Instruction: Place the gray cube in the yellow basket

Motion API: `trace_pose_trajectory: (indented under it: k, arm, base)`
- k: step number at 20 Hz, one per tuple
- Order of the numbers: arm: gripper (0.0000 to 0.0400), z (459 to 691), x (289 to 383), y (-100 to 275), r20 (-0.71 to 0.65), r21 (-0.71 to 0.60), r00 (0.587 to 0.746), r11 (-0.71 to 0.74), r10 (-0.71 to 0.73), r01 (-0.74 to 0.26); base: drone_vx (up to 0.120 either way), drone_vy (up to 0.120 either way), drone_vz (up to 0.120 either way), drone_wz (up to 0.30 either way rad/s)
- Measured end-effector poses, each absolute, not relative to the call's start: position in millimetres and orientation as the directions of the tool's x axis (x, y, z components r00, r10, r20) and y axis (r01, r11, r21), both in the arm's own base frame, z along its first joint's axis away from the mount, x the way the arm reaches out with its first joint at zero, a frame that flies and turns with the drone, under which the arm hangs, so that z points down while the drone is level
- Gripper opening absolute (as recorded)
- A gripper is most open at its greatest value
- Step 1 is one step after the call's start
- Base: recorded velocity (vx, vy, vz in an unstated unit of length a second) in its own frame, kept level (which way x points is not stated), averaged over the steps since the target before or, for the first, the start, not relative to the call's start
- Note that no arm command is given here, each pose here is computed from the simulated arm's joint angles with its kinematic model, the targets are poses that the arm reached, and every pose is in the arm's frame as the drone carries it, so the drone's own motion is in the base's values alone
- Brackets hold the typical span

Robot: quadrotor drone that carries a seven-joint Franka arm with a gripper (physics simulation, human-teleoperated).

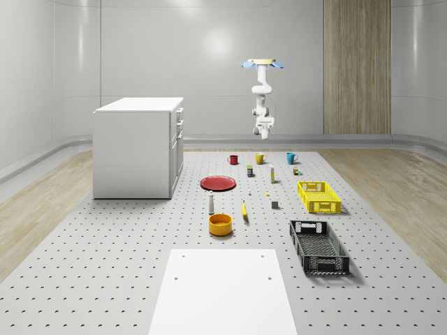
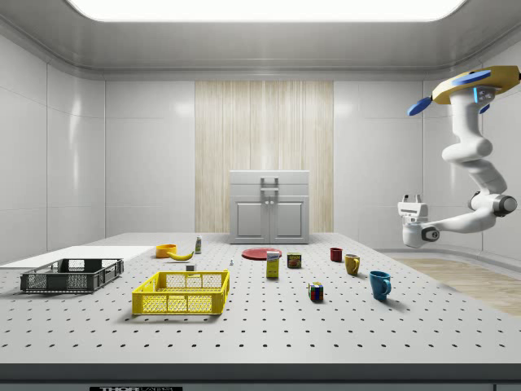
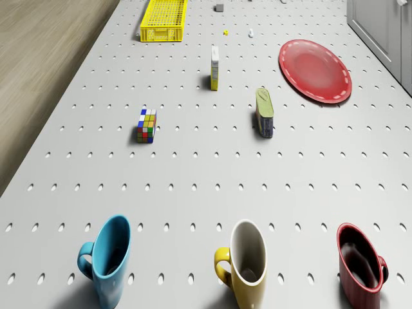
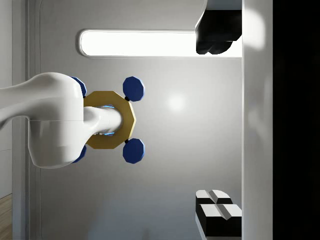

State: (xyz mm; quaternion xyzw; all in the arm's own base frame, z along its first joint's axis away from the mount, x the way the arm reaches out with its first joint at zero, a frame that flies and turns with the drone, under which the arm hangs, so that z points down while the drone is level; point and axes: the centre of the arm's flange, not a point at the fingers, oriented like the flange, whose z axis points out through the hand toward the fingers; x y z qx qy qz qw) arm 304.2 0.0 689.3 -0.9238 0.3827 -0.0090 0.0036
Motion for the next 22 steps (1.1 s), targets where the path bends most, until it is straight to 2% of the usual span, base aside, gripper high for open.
trace_pose_trajectory:
  k: [22]
  arm:
    - [0.0400, 691.3, 302.7, 0.6, 0.030, -0.021, 0.707, -0.707, -0.707, -0.707]
  base:
    - [0.120, 0.000, 0.000, 0.000]
